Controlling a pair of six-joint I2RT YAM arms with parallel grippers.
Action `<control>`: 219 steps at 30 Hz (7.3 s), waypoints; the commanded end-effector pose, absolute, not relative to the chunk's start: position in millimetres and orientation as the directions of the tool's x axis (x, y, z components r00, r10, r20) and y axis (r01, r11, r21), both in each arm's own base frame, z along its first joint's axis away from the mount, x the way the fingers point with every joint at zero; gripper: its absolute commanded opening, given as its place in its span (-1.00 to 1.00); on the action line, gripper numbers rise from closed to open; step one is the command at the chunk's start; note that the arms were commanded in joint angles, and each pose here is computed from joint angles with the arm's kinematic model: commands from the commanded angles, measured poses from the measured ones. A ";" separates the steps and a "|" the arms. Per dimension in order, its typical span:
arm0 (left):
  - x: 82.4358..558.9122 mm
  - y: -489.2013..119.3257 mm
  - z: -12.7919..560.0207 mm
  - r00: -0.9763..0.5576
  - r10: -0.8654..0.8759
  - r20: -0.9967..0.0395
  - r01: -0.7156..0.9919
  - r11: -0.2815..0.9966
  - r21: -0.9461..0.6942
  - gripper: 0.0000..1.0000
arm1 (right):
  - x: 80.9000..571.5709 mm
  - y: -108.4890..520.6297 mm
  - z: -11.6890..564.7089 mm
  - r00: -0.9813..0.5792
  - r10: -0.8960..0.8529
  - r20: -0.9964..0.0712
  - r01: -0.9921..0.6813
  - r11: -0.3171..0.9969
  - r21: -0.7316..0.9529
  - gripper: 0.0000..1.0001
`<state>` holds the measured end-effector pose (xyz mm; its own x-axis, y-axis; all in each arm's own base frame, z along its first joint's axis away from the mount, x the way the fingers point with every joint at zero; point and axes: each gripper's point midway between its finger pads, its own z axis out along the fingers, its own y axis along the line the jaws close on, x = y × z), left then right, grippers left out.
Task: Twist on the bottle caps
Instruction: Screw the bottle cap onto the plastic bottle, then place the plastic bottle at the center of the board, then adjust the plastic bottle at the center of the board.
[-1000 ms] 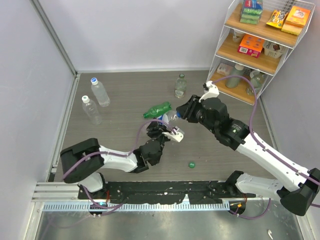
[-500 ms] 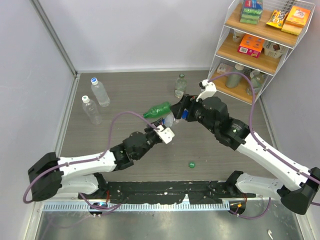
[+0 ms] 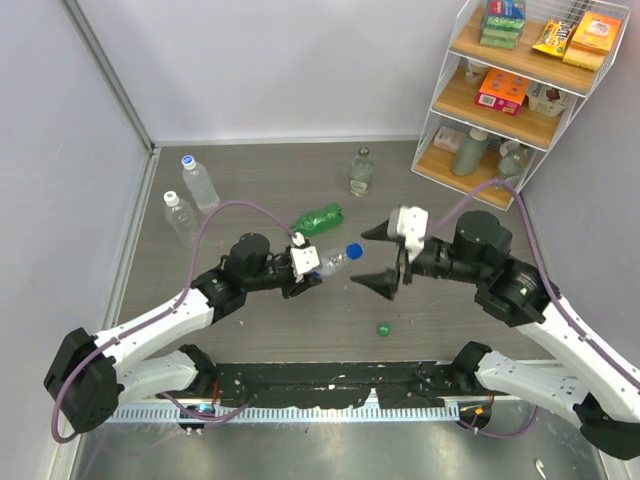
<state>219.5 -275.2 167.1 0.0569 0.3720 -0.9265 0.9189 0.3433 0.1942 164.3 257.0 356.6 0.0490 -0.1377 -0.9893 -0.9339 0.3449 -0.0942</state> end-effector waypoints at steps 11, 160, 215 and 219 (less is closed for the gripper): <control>136.4 -274.5 166.5 0.154 0.374 -0.915 0.960 -0.274 0.049 -0.99 | 116.1 235.7 302.6 0.477 -0.381 -0.792 -0.879 -0.183 -0.441 0.64; 164.1 -137.2 181.4 -0.569 -0.311 -0.762 0.117 0.886 -0.449 0.99 | 388.4 507.7 277.2 0.040 -0.264 -0.964 -0.871 0.463 -0.163 -0.97; 166.3 -124.9 195.7 -0.495 -0.340 -0.800 0.137 0.878 -0.458 0.99 | 393.8 502.0 333.1 0.093 -0.145 -0.985 -0.827 0.539 -0.157 0.56; 169.8 -146.0 198.9 -0.485 -0.240 -0.841 0.267 0.875 -0.404 0.99 | 375.9 453.3 342.3 0.073 -0.115 -0.991 -0.774 0.620 -0.129 0.60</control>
